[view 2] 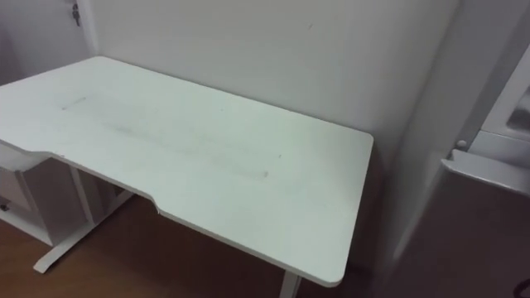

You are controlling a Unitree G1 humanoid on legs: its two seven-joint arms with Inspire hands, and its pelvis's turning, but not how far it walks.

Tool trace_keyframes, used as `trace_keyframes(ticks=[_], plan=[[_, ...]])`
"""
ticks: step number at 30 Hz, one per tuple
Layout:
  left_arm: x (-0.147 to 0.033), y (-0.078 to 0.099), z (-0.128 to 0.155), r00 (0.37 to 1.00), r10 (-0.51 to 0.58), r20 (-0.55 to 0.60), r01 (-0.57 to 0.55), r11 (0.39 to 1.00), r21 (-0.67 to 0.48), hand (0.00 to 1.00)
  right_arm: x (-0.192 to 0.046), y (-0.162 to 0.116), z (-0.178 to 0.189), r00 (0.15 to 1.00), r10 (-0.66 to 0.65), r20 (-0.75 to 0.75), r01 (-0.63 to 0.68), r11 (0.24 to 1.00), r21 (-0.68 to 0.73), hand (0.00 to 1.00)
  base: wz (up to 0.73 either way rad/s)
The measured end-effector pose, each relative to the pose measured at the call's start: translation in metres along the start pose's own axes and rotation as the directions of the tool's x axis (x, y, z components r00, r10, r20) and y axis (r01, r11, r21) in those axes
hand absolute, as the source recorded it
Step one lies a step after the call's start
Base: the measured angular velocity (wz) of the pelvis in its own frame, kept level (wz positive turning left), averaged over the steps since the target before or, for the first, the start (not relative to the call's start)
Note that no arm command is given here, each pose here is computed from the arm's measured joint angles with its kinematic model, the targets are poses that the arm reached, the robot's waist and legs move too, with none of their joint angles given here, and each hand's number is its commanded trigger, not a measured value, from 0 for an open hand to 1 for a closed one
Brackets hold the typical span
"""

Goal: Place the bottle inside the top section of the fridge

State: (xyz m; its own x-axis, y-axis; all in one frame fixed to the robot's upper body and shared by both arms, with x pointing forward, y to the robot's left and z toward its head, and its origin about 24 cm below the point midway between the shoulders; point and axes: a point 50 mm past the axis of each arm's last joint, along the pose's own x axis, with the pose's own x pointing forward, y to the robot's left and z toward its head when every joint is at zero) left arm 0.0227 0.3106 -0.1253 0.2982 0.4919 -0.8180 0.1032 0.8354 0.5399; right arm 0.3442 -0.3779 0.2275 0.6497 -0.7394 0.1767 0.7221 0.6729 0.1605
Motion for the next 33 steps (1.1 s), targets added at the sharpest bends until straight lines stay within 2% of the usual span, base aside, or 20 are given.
trace_keyframes(ticks=[8,33], plan=[[-0.002,-0.001,-0.006,1.0,-0.003,-0.015,0.003,1.0,-0.012,0.0,0.001,0.001,0.0,1.0,0.027,0.005,-0.027,0.999,-0.035,0.0,0.0],[-0.004,0.001,0.005,0.998,-0.023,0.051,0.025,0.999,-0.036,0.0,-0.001,0.007,-0.009,0.988,0.15,-0.039,-0.152,0.986,-0.074,0.0,-0.01]])
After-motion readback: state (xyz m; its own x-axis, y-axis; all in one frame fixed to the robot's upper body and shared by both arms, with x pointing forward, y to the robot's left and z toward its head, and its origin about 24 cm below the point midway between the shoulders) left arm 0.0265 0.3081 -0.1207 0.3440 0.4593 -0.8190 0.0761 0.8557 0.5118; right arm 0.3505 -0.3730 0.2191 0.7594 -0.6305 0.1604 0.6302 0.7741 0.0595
